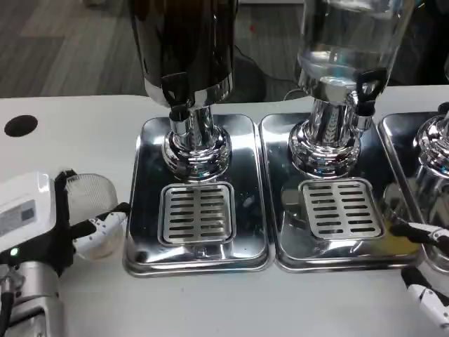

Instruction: Grasp the cup under the faucet to collect the drink, then remove the cup.

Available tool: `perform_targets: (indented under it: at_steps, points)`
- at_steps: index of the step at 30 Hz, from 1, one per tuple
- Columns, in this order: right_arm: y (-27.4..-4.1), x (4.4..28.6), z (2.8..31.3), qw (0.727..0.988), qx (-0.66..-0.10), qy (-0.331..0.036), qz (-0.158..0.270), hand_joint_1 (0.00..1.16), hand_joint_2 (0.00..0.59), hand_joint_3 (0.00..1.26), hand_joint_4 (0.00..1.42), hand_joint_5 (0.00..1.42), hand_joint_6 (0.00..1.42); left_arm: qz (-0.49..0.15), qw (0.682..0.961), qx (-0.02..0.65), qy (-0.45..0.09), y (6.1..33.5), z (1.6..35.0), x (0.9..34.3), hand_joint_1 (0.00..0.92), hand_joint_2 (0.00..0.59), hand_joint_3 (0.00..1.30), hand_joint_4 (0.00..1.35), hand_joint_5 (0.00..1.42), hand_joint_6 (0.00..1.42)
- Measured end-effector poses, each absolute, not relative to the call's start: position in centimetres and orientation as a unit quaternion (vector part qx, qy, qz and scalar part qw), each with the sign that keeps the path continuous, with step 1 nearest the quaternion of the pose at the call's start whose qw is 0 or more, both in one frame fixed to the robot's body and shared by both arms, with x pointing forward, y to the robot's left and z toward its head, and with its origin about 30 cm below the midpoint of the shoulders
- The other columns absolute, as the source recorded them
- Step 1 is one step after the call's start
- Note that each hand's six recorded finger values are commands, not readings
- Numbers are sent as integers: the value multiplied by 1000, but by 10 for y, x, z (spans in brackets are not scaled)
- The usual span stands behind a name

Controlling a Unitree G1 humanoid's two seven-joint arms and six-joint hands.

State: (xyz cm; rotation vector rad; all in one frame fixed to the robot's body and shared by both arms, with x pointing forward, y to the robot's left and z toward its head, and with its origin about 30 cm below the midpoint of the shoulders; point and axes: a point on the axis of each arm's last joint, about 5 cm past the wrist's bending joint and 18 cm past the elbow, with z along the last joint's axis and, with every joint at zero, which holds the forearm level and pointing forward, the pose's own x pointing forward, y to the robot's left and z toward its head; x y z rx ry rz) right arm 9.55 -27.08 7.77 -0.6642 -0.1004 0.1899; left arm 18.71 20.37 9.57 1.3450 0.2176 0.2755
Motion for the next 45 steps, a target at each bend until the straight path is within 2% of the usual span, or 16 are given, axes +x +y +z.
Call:
perform_targets:
  at_steps: [19, 35, 40, 45]
  points:
    - [-269, 98, 76, 940, -323, -50, 98, 557, 380, 310, 224, 208, 25, 132, 778, 609, 85, 203, 92, 179, 363, 162, 437, 510, 736, 928]
    - [-267, 100, 76, 940, -322, -52, 102, 556, 380, 309, 224, 208, 25, 144, 789, 596, 32, 195, 113, 183, 363, 163, 446, 516, 747, 935]
    - [-268, 100, 77, 940, -321, -56, 102, 556, 380, 309, 224, 208, 25, 112, 794, 598, 5, 173, 115, 202, 363, 164, 446, 516, 747, 950]
    - [-270, 98, 76, 940, -322, -54, 101, 556, 380, 309, 224, 208, 25, 80, 801, 593, 5, 151, 109, 213, 363, 164, 446, 516, 747, 941]
